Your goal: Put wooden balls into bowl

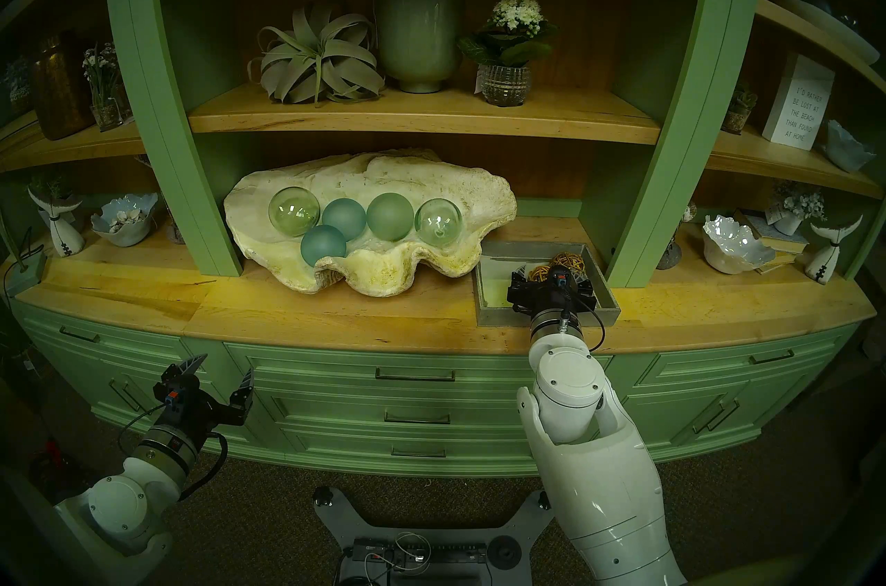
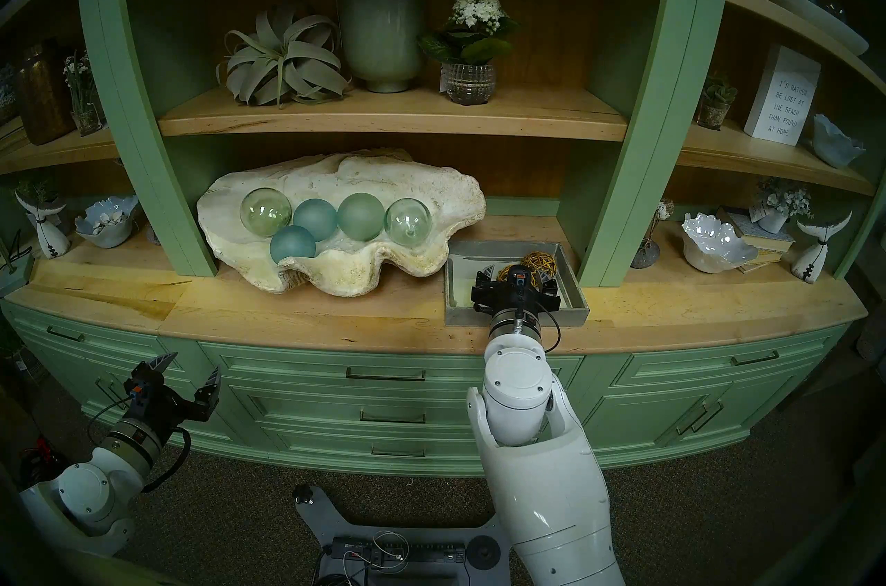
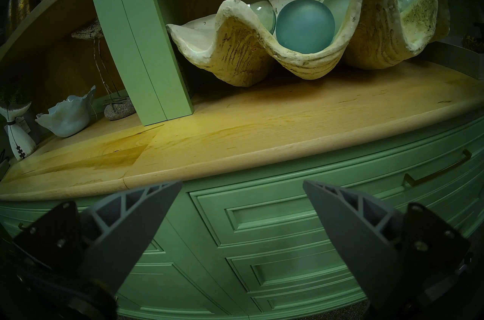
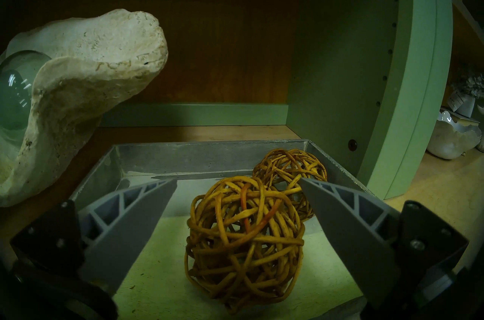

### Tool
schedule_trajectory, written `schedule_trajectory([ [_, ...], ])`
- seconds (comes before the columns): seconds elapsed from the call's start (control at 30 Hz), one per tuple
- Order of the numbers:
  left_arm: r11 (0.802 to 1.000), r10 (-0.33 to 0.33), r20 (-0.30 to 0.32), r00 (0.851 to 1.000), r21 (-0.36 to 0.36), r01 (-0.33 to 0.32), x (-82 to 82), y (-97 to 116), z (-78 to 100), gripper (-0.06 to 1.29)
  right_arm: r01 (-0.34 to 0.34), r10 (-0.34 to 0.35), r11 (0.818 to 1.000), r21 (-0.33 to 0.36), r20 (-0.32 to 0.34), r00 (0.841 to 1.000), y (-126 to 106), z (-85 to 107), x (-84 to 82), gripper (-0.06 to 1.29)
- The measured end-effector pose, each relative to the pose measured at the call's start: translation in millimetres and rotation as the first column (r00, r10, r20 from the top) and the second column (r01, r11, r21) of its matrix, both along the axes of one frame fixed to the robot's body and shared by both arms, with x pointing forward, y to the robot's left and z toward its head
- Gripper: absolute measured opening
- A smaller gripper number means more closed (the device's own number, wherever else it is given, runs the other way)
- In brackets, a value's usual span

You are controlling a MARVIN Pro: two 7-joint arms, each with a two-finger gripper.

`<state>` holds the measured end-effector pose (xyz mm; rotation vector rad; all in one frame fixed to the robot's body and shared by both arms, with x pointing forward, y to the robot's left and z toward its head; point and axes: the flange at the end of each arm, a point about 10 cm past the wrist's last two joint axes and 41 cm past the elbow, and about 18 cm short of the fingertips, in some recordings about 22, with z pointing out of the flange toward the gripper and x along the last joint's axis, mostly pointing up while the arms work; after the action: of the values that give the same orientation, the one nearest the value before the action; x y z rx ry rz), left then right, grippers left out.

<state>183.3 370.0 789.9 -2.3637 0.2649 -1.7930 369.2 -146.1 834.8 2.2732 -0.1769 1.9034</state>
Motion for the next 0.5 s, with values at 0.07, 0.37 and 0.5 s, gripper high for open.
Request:
schedule_trajectory([
  [0.07,1.000,0.000,0.000,1.000,0.000,0.000,0.0,0.0,0.0,1.26,0.010,-0.010,1.000,-0.003,0.000,1.000,-0.3,1.7,0.2,1.21],
  [0.37,1.000,0.000,0.000,1.000,0.000,0.000,0.0,0.1,0.0,1.26,0.044,-0.044,0.999,-0.015,-0.006,0.999,-3.4,6.1,-1.8,1.21],
  [0.5,1.000,0.000,0.000,1.000,0.000,0.000,0.0,0.1,0.0,1.26,0.053,-0.053,0.999,0.002,-0.020,0.998,-4.3,6.5,-2.7,1.21],
])
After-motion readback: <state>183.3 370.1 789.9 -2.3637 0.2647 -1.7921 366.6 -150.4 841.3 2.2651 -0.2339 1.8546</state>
